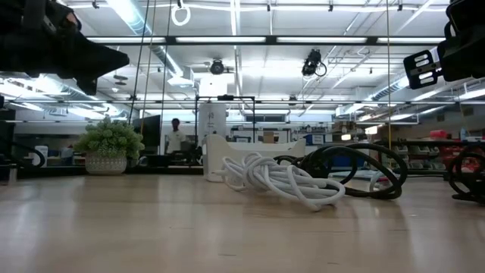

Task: Pick and place USB-C Cables
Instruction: Put the white charger cable into the white bin

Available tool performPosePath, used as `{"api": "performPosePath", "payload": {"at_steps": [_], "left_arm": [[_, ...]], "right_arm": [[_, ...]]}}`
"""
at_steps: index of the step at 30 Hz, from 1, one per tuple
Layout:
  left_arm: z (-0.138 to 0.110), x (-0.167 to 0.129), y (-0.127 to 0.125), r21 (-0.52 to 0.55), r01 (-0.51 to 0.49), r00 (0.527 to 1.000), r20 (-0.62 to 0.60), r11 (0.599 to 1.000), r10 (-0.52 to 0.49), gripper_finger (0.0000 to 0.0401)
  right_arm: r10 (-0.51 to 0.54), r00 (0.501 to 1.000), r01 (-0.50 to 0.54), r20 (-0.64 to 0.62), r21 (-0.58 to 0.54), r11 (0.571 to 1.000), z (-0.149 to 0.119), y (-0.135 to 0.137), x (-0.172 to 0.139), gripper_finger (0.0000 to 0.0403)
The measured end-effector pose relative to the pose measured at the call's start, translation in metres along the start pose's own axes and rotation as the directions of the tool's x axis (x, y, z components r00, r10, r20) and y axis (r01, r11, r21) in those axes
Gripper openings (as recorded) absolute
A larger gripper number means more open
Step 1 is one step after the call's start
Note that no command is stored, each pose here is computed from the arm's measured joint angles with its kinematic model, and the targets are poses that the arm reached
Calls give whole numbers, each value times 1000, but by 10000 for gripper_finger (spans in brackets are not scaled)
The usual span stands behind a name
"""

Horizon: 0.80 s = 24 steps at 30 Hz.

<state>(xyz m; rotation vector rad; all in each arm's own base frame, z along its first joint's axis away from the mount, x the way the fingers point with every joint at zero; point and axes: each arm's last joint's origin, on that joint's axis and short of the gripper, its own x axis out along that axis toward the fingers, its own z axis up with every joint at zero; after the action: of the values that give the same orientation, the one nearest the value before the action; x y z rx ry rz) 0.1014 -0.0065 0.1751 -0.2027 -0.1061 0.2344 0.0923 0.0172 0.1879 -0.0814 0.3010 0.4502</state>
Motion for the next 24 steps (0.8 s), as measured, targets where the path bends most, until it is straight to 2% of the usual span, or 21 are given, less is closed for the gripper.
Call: {"api": "performPosePath", "payload": {"at_steps": [3, 6, 10, 13, 15, 24], "left_arm": [[0, 0, 0, -22, -3, 1000, 5, 1000, 3, 52], [6, 1, -2, -56, 23, 998, 60, 998, -20, 52], [10, 3, -8, -112, 170, 983, 87, 979, -161, 52], [5, 6, -12, -82, 262, 965, 20, 962, -262, 52], [-1, 9, -13, -64, 281, 958, -37, 958, -284, 52], [-27, 22, -14, -39, 226, 930, -290, 973, -227, 52]], "right_arm": [[0, 1000, 0, 0, 0, 1000, 0, 0, 0, 16], [0, 1000, 0, 0, 0, 1000, 0, 0, 0, 16], [0, 1000, 0, 0, 0, 1000, 0, 0, 0, 16], [-1, 1000, 1, 6, -3, 1000, 1, 0, 0, 16], [-1, 1000, 1, 7, -3, 1000, 1, 0, 0, 16], [-1, 1000, 1, 7, -3, 1000, 1, 0, 0, 16]]}}
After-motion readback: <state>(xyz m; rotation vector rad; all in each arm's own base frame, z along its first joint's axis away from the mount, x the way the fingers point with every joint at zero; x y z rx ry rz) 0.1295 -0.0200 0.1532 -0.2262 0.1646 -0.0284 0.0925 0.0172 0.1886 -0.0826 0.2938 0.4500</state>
